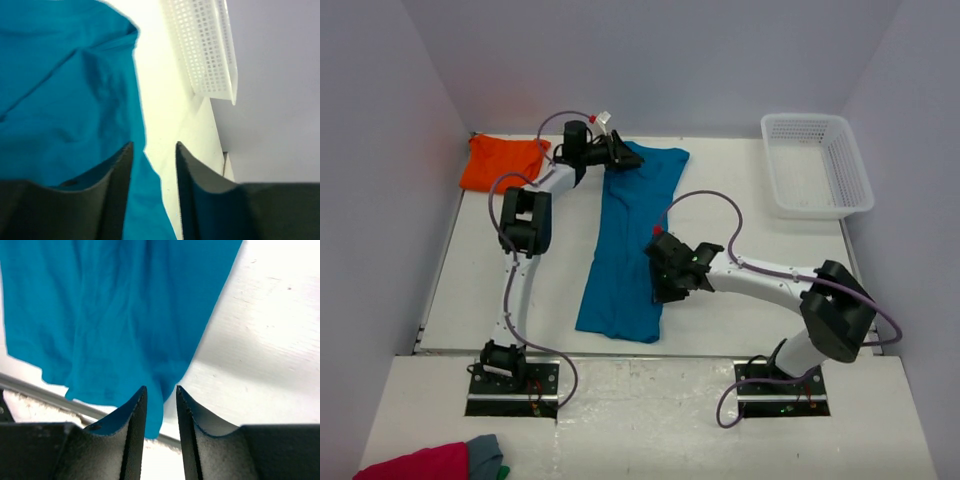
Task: Fold and stack the t-shirts
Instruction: Rotate the tshirt 90 degrees, then grab the bottom of the folded rectangular tshirt with both arms
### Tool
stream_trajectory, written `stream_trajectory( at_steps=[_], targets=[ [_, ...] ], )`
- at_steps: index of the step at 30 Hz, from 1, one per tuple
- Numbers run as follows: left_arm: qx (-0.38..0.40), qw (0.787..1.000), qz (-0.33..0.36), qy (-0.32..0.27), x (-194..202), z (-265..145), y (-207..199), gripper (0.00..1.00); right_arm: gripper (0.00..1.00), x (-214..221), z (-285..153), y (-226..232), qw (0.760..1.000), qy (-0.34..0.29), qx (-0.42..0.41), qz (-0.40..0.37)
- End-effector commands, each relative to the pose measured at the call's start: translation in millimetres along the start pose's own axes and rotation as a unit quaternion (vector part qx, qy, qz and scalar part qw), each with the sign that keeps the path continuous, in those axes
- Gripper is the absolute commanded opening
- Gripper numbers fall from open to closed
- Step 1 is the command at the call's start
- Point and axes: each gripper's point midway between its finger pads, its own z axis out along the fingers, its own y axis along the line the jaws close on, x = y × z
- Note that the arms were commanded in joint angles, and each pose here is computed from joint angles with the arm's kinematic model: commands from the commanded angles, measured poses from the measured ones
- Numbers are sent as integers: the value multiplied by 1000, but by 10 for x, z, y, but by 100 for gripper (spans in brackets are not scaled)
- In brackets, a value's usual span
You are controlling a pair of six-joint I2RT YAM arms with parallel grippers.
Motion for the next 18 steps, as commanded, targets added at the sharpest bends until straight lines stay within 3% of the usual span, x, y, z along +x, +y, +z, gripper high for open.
stream_trajectory(
  at_steps=[1, 2, 4, 5, 8, 9, 10, 11, 12, 13, 18],
  targets=[
    [31, 993, 114, -29, -334, -205, -1037, 45, 32, -206, -400, 4, 998, -54, 3, -19],
    [32, 990, 132, -38, -396, -294, -1268, 46, 33, -177, -448, -39, 998, -51, 8, -19],
    [-5, 991, 132, -38, -353, -369, -1266, 47, 33, -148, -567, -40, 998, -57, -6, -8],
    [-18, 989, 141, -47, -382, -490, -1463, 47, 33, -61, -540, -82, 999, -49, -10, -6],
    [-142, 979, 125, -80, -252, -778, -1365, 45, 33, 183, -518, -25, 997, -27, -68, 2],
    [-167, 975, 122, -78, -140, -847, -1349, 44, 34, 254, -523, 10, 996, -23, -84, -2],
    [-200, 972, 111, -43, 216, -866, -1166, 44, 34, 310, -530, 21, 995, -23, -95, -4],
    [-223, 964, 130, -61, 253, -997, -1339, 44, 36, 375, -550, 46, 992, -28, -122, -3],
    [-260, 959, 109, -33, 581, -1084, -1137, 44, 41, 407, -571, 81, 990, -31, -139, -3],
    [-262, 956, 129, -33, 747, -1151, -1363, 44, 42, 445, -586, 94, 987, -32, -155, 1],
    [-351, 930, 111, -13, 1549, -1733, -1101, 45, 48, 611, -631, 88, 970, -54, -235, 40]
  ],
)
